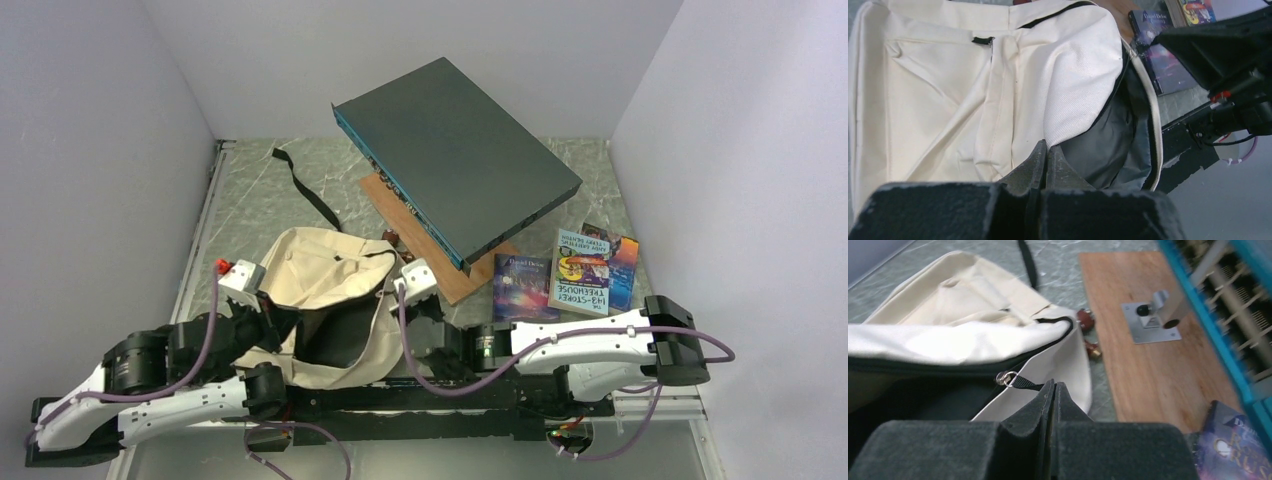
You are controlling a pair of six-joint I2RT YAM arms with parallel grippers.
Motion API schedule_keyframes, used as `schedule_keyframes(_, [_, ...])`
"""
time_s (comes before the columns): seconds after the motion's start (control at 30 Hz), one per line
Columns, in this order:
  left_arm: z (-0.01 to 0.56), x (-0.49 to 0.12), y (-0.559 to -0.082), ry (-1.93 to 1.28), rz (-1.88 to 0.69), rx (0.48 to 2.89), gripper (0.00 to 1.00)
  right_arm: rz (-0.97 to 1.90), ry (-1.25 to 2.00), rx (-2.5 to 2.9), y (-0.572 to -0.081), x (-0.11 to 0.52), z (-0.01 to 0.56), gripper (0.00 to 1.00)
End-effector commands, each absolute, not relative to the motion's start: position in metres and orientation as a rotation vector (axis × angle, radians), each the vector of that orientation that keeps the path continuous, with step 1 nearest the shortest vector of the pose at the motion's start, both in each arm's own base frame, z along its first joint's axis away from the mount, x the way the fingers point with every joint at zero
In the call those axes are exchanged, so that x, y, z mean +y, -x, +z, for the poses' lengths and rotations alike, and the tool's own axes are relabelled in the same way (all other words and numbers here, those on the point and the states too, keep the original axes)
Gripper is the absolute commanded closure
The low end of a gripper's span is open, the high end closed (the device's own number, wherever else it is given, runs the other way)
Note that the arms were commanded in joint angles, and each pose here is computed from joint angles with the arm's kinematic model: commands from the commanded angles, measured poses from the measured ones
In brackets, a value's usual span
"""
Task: Pack the student bag
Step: Unzip the student bag at the center of the board.
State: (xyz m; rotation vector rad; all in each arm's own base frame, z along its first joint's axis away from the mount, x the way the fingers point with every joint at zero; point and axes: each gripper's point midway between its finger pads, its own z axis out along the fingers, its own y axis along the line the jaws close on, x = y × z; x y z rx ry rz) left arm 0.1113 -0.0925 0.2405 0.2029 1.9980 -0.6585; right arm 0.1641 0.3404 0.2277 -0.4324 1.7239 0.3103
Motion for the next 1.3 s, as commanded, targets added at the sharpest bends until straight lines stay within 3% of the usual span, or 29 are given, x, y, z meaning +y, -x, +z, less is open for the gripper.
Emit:
schedule_keyframes(0.0, [0.264,-0.058,-0.120,-0.128,-0.590,1.915,1.00,0.192,0.389,1.720,-0.199,0.321,0.252,1.00])
schedule_keyframes(0.37, [0.310,0.026,-0.119,0.001,-0.477,1.818,1.00,0.107,0.479,1.697,-0.229,0.336,0.260,1.00])
schedule_keyframes(0.73, [0.308,-0.009,-0.112,-0.157,-0.537,1.867,1.00,0.226,0.587,1.669,-0.229,0.391,0.262,1.00])
schedule_keyframes(0.87, [0.289,-0.065,-0.108,-0.327,-0.591,1.930,0.68,0.366,0.601,1.663,-0.217,0.402,0.265,1.00])
schedule_keyframes(1.0, [0.262,-0.104,-0.110,-0.464,-0.534,2.020,0.44,0.448,0.590,1.678,-0.209,0.403,0.264,1.00])
schedule_keyframes(1.1, [0.260,-0.127,-0.115,-0.520,-0.515,2.026,0.30,0.476,0.597,1.687,-0.204,0.400,0.258,1.00])
schedule_keyframes(1.27, [0.269,-0.164,-0.134,-0.541,-0.488,1.964,0.21,0.505,0.582,1.701,-0.200,0.394,0.253,1.00])
